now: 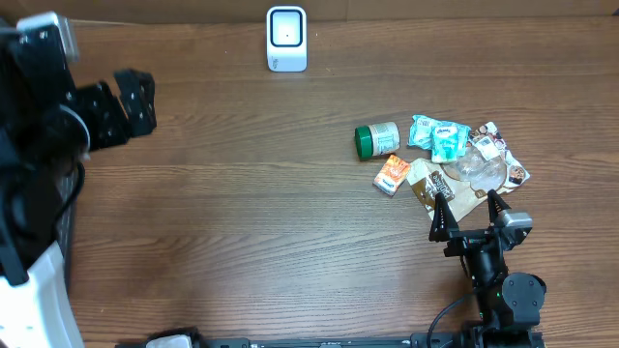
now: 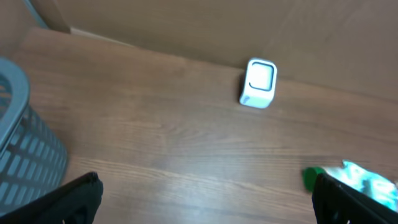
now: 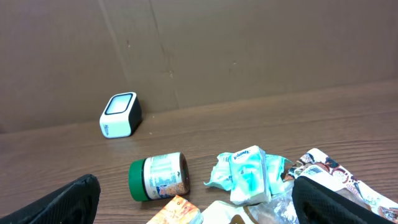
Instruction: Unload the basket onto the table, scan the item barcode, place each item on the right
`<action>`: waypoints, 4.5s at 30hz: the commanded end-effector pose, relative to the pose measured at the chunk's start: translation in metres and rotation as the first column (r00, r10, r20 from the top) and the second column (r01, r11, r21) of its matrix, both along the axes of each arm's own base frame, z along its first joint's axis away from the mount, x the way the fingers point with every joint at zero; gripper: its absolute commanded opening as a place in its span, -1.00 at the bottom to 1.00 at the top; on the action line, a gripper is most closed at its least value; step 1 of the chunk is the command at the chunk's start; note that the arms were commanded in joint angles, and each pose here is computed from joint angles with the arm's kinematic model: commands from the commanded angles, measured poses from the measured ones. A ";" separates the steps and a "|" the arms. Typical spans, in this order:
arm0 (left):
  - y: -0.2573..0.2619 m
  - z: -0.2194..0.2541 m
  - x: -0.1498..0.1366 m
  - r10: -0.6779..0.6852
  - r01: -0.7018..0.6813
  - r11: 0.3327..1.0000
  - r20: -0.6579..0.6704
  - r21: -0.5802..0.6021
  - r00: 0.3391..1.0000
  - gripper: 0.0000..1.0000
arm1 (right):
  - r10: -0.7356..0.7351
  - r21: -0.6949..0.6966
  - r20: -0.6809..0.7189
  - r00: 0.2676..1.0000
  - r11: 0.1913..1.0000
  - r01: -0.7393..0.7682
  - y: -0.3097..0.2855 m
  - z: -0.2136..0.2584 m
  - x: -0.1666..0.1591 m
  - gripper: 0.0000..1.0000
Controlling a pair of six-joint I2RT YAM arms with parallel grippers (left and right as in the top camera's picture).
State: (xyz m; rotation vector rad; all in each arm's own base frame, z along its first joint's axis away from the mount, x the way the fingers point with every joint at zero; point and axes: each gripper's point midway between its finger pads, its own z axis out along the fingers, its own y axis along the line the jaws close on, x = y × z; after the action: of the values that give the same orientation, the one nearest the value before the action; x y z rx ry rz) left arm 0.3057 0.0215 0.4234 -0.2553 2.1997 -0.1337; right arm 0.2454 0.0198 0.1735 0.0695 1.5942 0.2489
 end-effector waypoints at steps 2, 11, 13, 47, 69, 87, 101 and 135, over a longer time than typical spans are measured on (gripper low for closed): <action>0.002 -0.026 -0.003 0.003 -0.005 1.000 0.069 0.030 0.998 0.99 | -0.006 -0.002 0.004 1.000 1.000 0.006 -0.002 -0.002 0.000 1.00; -0.007 -0.072 -0.006 -0.063 0.029 0.995 0.395 0.091 0.916 0.99 | -0.006 -0.001 0.004 1.000 1.000 0.006 -0.002 -0.002 0.000 1.00; -0.008 -0.086 -0.012 -0.071 0.026 0.994 0.439 0.108 0.896 0.99 | -0.006 -0.001 0.004 1.000 1.000 0.006 -0.002 -0.002 0.000 1.00; -0.001 -0.267 -0.061 -0.122 -0.046 0.951 0.508 0.305 0.852 0.99 | -0.006 -0.001 0.004 1.000 1.000 0.006 -0.002 -0.002 0.000 1.00; 0.000 -0.267 -0.061 -0.109 -0.051 0.956 0.513 0.289 0.852 0.99 | -0.006 -0.002 0.004 1.000 1.000 0.006 -0.002 -0.002 0.000 1.00; 0.000 -0.267 -0.061 -0.109 -0.051 0.956 0.513 0.289 0.852 0.99 | -0.006 -0.001 0.004 1.000 1.000 0.006 -0.002 -0.002 0.000 1.00; 0.000 -0.267 -0.061 -0.109 -0.051 0.956 0.513 0.289 0.852 0.99 | -0.006 -0.002 0.004 1.000 1.000 0.006 -0.002 -0.002 0.000 1.00; 0.000 -0.267 -0.061 -0.109 -0.051 0.956 0.512 0.289 0.852 0.99 | -0.006 -0.001 0.004 1.000 1.000 0.006 -0.002 -0.002 0.000 1.00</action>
State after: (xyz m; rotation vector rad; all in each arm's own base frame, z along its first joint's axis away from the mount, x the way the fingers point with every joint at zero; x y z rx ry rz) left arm 0.2456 0.0203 0.1569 -0.0035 1.6494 0.0901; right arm 0.2454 0.0198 0.1737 0.0691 1.5935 0.2486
